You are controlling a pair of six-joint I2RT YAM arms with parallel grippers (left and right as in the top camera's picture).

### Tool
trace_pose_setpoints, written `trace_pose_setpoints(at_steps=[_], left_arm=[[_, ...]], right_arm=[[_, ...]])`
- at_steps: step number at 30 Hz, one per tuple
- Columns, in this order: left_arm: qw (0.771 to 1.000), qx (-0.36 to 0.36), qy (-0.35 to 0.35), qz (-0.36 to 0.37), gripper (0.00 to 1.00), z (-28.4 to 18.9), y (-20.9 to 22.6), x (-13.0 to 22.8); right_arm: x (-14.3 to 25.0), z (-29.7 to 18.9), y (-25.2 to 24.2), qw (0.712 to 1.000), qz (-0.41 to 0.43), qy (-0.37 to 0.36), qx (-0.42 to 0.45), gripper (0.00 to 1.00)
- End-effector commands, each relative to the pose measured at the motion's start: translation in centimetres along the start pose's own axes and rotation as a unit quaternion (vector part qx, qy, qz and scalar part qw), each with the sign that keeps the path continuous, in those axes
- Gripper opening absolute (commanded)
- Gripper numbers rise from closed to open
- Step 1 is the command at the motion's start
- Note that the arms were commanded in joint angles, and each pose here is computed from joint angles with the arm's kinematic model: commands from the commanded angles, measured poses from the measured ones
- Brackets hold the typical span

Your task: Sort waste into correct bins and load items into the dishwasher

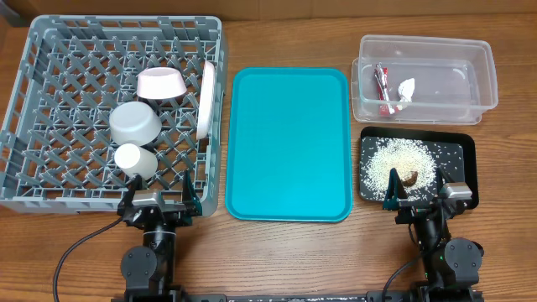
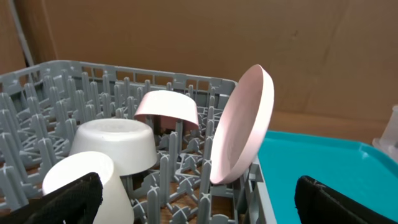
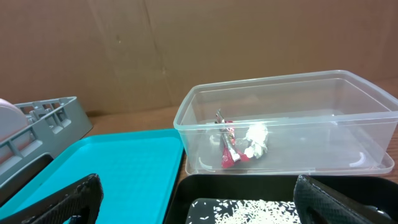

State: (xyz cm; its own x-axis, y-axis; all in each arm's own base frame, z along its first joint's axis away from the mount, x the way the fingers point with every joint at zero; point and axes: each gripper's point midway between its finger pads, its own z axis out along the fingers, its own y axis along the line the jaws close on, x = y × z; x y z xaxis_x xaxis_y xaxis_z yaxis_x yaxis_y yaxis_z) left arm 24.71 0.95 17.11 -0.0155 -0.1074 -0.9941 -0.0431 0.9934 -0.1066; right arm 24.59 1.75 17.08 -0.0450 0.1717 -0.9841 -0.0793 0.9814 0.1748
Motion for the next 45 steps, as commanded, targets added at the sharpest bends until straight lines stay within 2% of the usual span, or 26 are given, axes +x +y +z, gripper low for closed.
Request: trace_pose_setpoints(at_steps=[1, 4, 45], left_arm=[[0.999, 0.027, 0.012, 0.027, 1.00, -0.08, -0.95, 0.69], [0.999, 0.027, 0.030, 0.026, 1.00, -0.11, -0.93, 1.58], [0.999, 0.028, 0.030, 0.026, 1.00, -0.11, -0.94, 1.58]], right_arm=[[0.04, -0.01, -0.10, 1.000, -0.002, -0.005, 0.001, 1.00], [0.04, -0.01, -0.10, 1.000, -0.002, -0.005, 0.001, 1.00], [0.04, -0.01, -0.10, 1.000, -0.002, -0.005, 0.001, 1.00]])
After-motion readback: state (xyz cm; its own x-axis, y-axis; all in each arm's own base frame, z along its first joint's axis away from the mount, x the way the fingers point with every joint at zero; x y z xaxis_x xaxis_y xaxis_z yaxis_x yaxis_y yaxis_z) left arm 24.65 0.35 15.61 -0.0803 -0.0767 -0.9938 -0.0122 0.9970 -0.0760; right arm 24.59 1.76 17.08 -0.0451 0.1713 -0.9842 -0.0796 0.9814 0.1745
